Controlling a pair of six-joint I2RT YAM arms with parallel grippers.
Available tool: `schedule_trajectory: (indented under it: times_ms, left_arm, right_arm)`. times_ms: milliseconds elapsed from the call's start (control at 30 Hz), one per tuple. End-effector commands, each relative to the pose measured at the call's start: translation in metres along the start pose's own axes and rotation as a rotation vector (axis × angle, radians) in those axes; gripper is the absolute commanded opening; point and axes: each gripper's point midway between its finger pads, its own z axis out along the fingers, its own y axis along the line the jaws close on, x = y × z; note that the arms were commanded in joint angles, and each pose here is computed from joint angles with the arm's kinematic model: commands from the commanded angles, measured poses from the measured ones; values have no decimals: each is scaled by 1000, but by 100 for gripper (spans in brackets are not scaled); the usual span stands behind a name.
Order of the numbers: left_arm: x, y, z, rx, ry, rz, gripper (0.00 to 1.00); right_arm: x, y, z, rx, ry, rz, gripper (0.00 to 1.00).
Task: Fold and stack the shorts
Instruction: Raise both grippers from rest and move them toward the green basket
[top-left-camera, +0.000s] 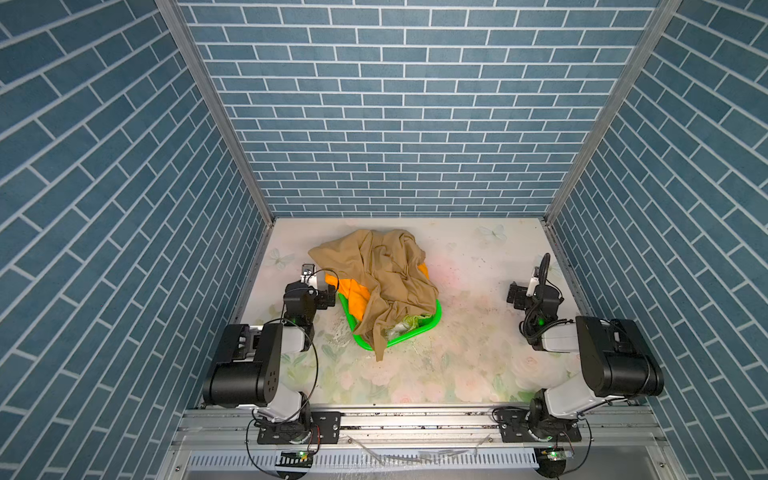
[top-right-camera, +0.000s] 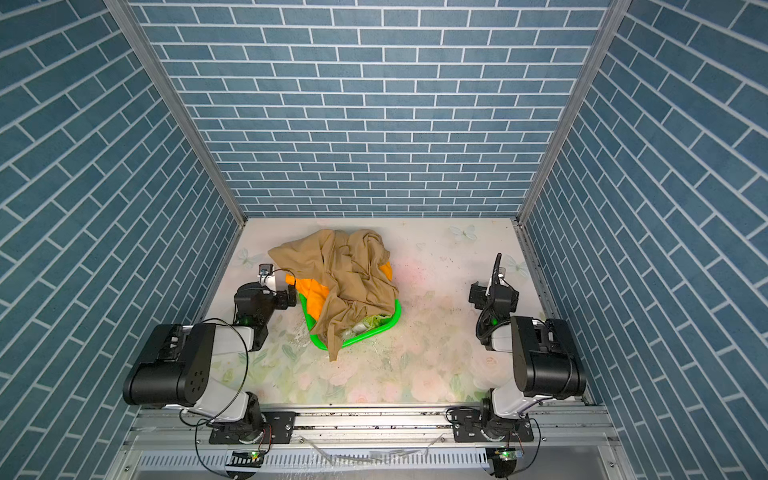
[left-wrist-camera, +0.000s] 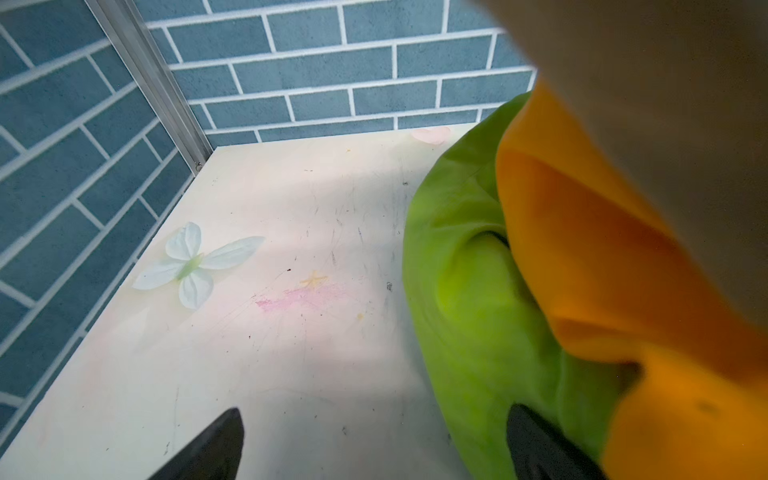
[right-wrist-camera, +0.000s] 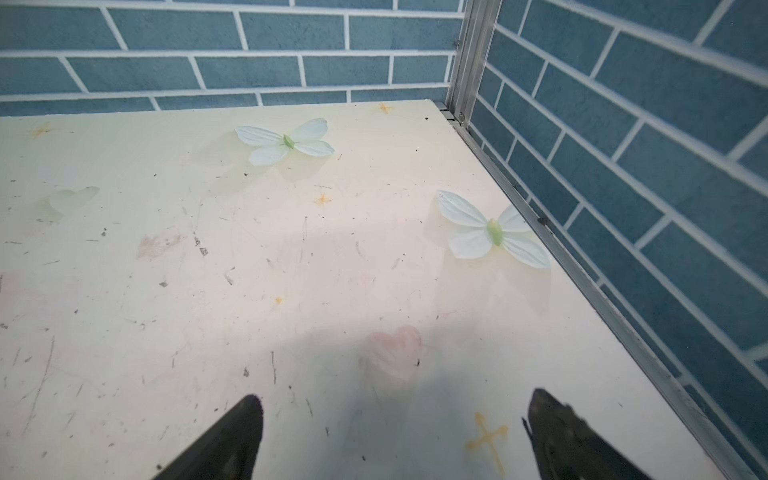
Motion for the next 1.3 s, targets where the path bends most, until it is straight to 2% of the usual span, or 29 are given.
schedule_trajectory:
  times_ms: [0,833,1200,1267]
  left_arm:
    - [-9,-1,2,6,-23,4,100]
    - [-8,-1,2,6,-21,3,100]
    - [-8,-1,3,7,-21,2,100]
    - [-11,8,1,-50,-19,-20,100]
  right_arm:
    - [-12,0,0,-6,-32,23,99]
    - [-11,2,1,-12,-26,24,99]
    - [-14,-4,-1,32,-39,22,99]
    - [-23,-8,-9,64,-54,21,99]
